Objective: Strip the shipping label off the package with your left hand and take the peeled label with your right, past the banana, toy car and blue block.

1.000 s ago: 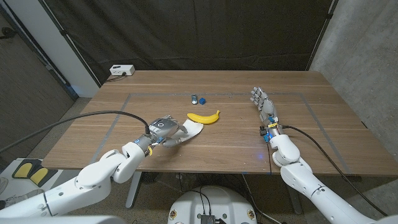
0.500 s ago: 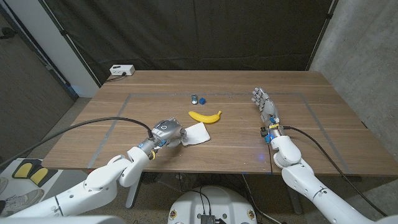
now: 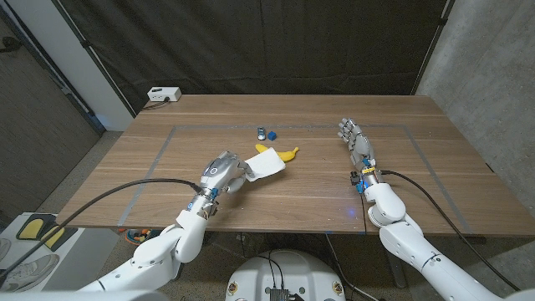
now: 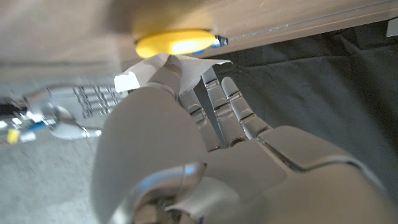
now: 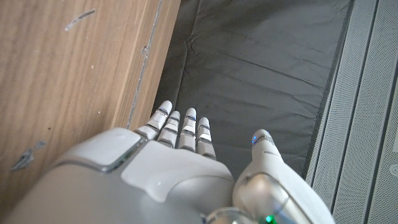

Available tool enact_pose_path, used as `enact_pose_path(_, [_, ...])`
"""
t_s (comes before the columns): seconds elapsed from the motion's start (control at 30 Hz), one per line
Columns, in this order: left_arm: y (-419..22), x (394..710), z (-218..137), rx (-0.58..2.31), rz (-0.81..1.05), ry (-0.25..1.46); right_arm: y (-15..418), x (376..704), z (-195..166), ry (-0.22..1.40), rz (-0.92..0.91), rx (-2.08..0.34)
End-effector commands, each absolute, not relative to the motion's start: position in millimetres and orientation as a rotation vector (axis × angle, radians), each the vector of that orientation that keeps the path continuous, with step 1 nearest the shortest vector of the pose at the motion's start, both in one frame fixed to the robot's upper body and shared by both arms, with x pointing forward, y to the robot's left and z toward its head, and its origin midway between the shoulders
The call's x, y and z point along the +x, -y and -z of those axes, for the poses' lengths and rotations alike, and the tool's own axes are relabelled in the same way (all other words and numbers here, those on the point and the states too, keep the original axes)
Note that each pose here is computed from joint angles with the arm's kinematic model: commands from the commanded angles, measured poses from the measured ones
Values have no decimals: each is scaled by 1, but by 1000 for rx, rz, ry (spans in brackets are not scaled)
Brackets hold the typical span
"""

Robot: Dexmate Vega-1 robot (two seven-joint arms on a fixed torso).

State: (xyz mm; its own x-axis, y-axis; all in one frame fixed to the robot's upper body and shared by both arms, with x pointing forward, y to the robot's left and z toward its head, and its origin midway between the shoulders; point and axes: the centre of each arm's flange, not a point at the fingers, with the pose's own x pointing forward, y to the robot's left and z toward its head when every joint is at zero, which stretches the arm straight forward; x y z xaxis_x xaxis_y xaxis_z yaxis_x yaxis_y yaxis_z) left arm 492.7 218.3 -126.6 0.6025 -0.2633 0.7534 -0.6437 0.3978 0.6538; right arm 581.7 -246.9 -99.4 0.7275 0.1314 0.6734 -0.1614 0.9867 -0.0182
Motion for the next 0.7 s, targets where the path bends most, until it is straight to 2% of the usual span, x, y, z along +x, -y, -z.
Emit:
enact_pose_path(0.03, [-227, 503, 115, 622, -299, 898, 245, 579, 99, 752, -160, 28])
enact_pose_path(0.27, [-229, 514, 102, 493, -190, 863, 242, 574, 99, 777, -124, 23])
enact_pose_path(0.7, [-219, 534, 72, 441, 51, 850, 226, 552, 93, 840, -12, -6])
